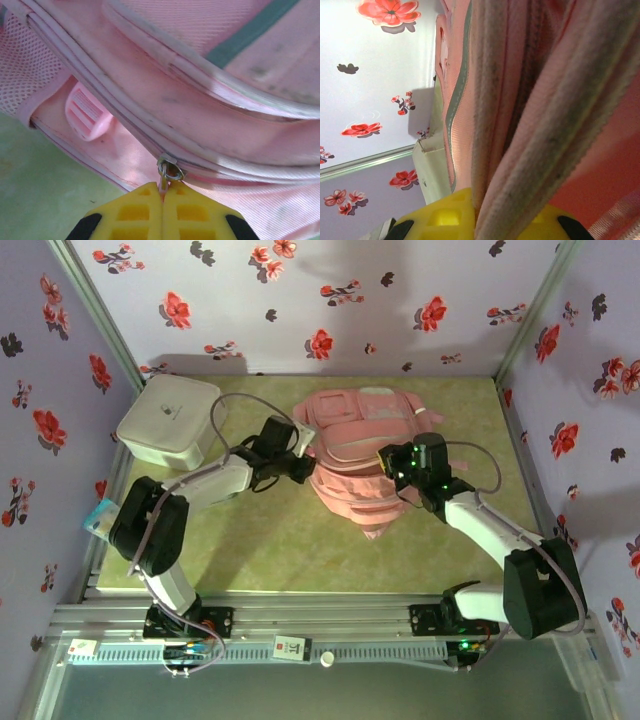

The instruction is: Pack books, pencil case, and school supplies into a backpack

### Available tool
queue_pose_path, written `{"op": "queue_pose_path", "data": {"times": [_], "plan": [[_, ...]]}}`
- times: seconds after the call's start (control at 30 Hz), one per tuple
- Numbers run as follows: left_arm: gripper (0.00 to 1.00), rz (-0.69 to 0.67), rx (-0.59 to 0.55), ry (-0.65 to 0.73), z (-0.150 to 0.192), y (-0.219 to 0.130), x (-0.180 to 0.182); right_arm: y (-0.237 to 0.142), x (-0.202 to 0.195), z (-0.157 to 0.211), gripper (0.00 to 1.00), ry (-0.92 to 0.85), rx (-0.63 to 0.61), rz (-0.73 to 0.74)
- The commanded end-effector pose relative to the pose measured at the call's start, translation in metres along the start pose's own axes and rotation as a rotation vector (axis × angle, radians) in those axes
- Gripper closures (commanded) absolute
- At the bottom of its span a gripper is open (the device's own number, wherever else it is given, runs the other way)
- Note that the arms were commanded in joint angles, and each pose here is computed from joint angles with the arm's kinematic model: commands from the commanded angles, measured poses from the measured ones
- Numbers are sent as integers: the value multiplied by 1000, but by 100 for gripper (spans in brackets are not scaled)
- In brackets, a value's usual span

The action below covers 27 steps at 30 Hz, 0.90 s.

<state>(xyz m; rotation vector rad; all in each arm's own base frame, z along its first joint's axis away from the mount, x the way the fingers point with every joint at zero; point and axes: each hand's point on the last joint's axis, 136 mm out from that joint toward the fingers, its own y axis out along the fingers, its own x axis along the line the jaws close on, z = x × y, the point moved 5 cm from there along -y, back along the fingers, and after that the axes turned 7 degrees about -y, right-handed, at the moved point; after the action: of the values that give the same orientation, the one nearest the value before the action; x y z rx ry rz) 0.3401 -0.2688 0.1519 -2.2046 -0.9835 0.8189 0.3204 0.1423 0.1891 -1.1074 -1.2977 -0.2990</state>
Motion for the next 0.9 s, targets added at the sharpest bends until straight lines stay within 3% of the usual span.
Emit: {"op": "queue_pose_path", "data": {"times": [0.0,0.27,0.43,0.67,0.8,0.87], "plan": [[100,-80,-38,-4,-22,3,29,-9,22,-13,92,-49,-65,-48],[100,-113,-52,-66,-53,18,55,2,25,-7,92,-34,-13,-72],[100,-121,-34,-85,-53,25,59,9,30,-3,91,-22,-2,-87],[72,-226,-69,-261,-54,-1,90,37,44,14,90,-17,47,-106],[46,-313,-111,-399,-42,-35,110,51,49,19,88,-11,67,-117],[33,-378,-125,-471,-27,-55,121,55,48,22,80,-31,77,-97]]}}
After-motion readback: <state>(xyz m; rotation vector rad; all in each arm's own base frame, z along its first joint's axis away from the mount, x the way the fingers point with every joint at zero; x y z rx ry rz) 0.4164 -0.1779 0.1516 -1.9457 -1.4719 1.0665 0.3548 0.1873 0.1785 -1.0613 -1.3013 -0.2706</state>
